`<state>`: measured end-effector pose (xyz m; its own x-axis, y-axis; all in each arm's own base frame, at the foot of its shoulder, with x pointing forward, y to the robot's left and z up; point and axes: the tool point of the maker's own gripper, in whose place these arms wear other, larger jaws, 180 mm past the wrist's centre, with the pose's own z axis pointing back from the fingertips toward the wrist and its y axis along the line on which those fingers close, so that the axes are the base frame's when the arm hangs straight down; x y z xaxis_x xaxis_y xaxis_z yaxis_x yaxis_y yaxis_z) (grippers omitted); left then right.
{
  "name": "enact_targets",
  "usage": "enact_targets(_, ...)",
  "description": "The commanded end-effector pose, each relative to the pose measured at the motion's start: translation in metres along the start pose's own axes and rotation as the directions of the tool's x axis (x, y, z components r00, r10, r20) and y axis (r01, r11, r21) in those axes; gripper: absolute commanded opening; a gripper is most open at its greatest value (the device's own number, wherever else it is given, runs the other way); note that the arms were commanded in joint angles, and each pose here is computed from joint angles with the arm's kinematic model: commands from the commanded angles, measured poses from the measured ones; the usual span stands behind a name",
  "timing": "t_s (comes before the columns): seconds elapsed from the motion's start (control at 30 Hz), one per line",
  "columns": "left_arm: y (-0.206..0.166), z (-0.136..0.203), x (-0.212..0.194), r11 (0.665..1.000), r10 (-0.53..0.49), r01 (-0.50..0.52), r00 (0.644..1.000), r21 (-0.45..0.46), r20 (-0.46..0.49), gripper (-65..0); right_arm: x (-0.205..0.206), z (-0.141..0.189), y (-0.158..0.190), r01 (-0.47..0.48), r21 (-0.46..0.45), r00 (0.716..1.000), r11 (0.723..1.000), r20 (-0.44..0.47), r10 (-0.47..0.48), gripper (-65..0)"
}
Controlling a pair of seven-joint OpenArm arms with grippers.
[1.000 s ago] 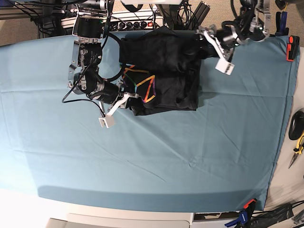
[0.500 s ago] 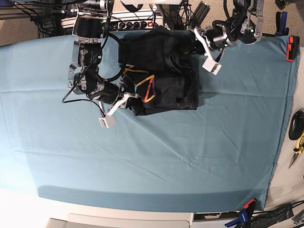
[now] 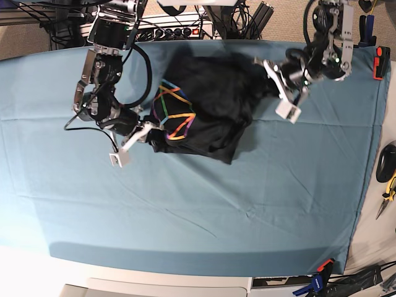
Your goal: Fold the T-shirt properly
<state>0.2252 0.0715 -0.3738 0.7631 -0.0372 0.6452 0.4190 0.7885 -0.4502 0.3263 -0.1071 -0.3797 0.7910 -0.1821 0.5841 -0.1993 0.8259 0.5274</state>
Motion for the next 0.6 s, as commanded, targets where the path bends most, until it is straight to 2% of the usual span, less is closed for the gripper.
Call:
enact_targets(0.0, 0.002, 0.003, 0.019, 1.000, -0.022, 0.022, 0.998, 0.008, 0.054, -65.0, 0.014, 0.004, 0.002, -0.020, 0.003, 0.999, 1.000, 0.041, 0.020, -65.0)
enact_targets(0.37, 0.008, 0.002, 0.074, 0.994, -0.108, 0.104, 0.981, 0.031, 0.161, -65.0, -0.059, 0.010, 0.007, 0.122, 0.070, 0.992, 0.990, -0.051, -0.119, -65.0)
enact_targets(0.57, -0.005, -0.007, 0.078, 0.989, -0.144, 0.145, 0.977, 0.003, 0.155, -65.0, -0.096, 0.019, 0.019, 0.167, 0.135, 0.984, 0.977, -0.081, -0.158, -65.0)
